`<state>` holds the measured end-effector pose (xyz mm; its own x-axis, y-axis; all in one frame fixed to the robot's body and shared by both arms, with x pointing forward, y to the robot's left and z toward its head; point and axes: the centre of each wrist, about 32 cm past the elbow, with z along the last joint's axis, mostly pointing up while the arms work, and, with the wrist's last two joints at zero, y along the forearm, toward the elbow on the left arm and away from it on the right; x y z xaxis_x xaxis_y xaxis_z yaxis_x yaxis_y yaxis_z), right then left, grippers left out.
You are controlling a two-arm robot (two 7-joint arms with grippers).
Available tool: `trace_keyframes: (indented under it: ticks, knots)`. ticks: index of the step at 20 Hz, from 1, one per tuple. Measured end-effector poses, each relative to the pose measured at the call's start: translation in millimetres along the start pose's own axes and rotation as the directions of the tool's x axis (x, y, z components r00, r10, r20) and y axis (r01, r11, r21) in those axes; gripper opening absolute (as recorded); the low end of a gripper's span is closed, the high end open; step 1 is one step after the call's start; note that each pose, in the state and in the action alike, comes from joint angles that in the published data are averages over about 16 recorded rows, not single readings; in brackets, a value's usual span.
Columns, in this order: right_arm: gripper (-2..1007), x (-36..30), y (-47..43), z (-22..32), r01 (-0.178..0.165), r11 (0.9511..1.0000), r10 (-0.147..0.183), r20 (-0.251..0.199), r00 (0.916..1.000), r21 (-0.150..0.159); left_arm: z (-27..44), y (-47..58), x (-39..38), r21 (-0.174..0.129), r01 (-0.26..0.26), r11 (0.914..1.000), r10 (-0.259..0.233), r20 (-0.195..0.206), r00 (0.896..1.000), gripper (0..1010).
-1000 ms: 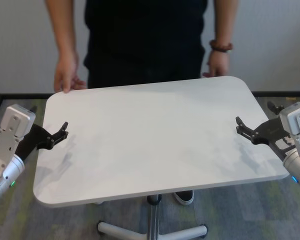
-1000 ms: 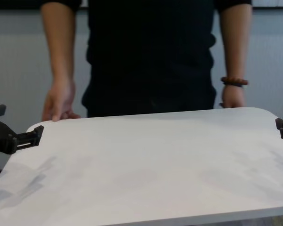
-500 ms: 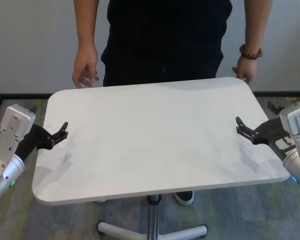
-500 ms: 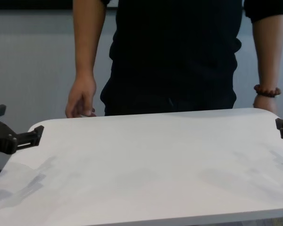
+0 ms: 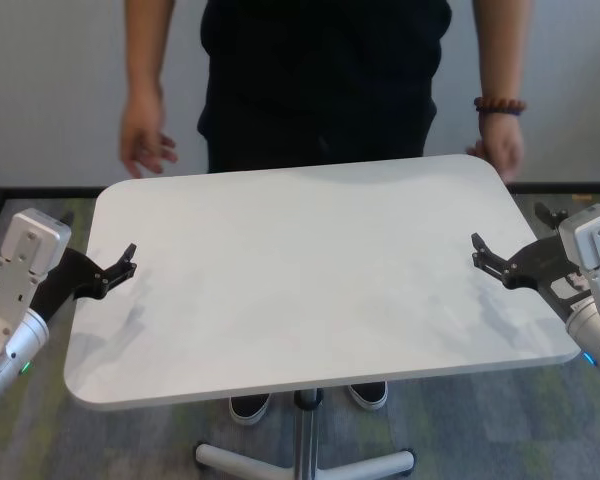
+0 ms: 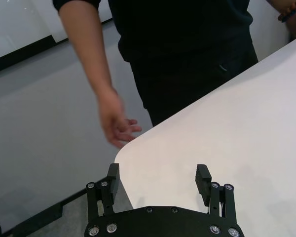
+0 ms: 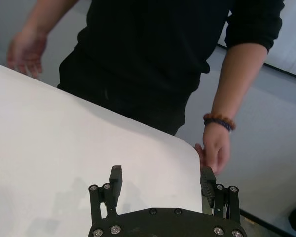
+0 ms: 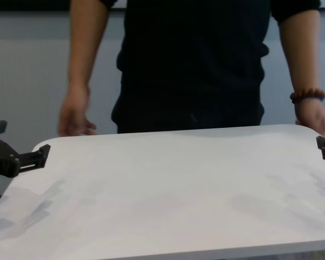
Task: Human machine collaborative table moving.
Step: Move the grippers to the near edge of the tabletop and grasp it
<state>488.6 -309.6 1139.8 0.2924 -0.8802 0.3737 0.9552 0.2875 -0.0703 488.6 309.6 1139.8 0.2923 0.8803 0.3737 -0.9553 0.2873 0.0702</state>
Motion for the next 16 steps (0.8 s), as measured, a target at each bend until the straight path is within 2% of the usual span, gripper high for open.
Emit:
trace_keyframes:
  ticks: [10, 16]
  knots:
    - [1005, -0.8, 0.3, 0.5, 0.001, 1.0, -0.001, 0.0, 1.0, 0.004, 1.9, 0.1, 0.4, -0.008, -0.001, 1.0, 0.001, 0.012, 1.0, 1002]
    - [1005, -6.5, -1.9, 3.3, 0.006, 0.9998, -0.006, -0.002, 1.0, 0.021, 5.1, 5.3, 3.0, -0.022, 0.003, 0.9997, -0.002, 0.036, 0.999, 1002]
